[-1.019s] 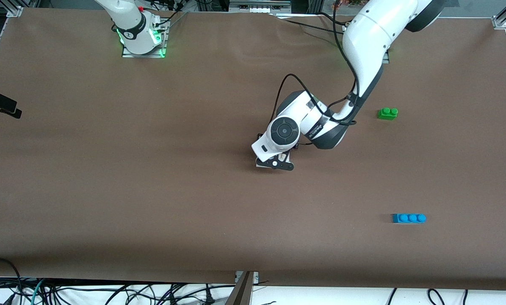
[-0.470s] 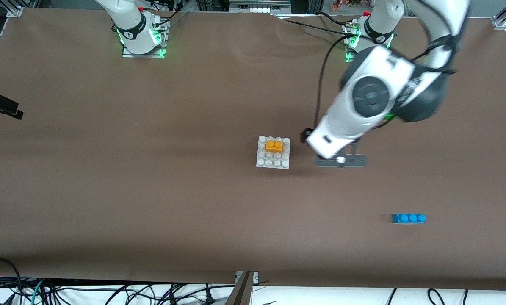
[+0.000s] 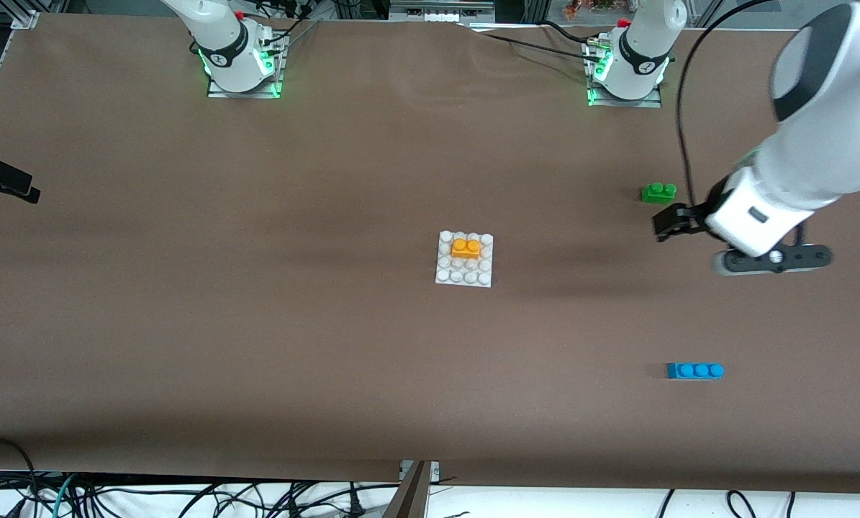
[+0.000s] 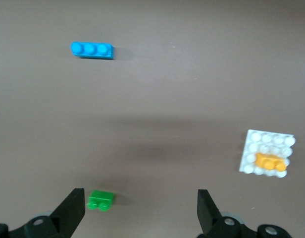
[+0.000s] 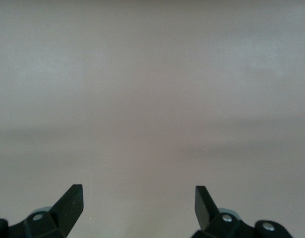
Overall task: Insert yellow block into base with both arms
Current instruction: 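Open the left gripper and lift it away from the base plate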
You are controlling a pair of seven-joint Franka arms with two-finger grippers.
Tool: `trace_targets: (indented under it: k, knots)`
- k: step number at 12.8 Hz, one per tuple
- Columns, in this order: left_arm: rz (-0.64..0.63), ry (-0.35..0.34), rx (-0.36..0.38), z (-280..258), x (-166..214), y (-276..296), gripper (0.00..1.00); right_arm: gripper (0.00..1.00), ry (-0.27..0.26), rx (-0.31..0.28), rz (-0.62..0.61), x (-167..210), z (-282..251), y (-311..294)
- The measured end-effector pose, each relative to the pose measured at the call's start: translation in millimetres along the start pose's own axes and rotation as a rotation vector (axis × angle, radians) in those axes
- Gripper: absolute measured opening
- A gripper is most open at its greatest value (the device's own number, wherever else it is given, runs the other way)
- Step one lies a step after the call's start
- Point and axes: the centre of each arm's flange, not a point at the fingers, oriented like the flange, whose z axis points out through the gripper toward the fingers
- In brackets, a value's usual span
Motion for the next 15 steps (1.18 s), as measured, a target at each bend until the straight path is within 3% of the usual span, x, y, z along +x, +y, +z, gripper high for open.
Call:
trace_targets:
  k: [3, 4, 8, 15]
  knots:
    - [0.045, -0.02, 0.024, -3, -16, -40, 1.0, 1.0, 0.0, 0.0, 0.0, 0, 0, 0]
    - [0.032, -0.033, 0.001, 2, -25, -47, 1.0, 1.0, 0.0, 0.0, 0.0, 0, 0, 0]
    - [0.005, 0.036, -0.038, 12, -46, -59, 1.0, 1.0, 0.0, 0.0, 0.0, 0, 0, 0]
    - [0.011, 0.042, -0.025, 10, -52, -58, 1.0, 1.0, 0.0, 0.0, 0.001, 0, 0, 1]
